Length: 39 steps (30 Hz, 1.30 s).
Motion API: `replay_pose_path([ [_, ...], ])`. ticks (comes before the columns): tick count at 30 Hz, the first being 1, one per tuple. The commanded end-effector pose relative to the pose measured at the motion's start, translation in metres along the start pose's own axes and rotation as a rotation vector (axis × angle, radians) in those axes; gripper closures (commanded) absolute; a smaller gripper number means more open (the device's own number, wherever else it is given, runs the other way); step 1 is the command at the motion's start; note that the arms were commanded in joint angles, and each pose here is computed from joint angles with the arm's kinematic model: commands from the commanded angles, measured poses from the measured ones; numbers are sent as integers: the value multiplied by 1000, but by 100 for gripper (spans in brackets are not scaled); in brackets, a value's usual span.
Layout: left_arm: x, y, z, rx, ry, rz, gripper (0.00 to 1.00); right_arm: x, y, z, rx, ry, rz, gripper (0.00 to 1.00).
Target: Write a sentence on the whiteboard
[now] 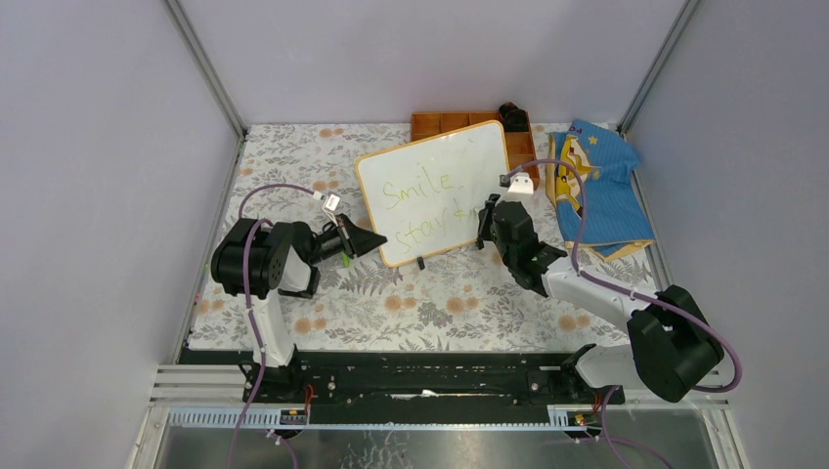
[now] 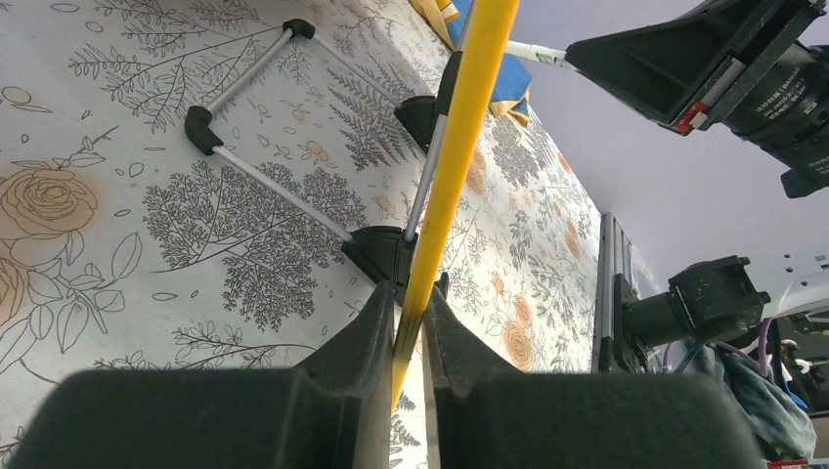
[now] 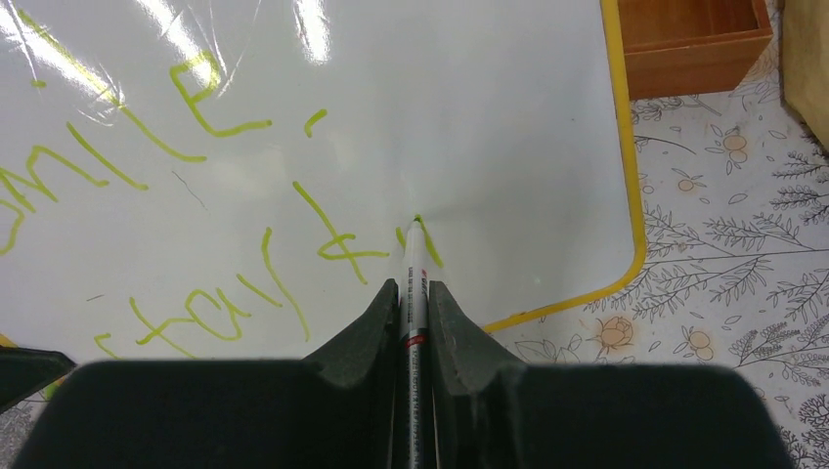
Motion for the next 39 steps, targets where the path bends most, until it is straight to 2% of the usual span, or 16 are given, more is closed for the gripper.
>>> replay_pose_path([
  [1,-2,11,-10,-72,24,77,100,7,2,26,26,-77,-20,100],
  [39,-1,11,-10,-73,24,79,100,1,-17,-2,53,4,-60,100],
])
Point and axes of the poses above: each gripper's point midway between its finger pads, its own x axis out along the fingers, its own y axis along the line the jaws close on, z = x × y, the point moved 8 cm from there along -x, back along the fingers, and after that the axes turned 2 degrees about -x, right-handed, at the moved point
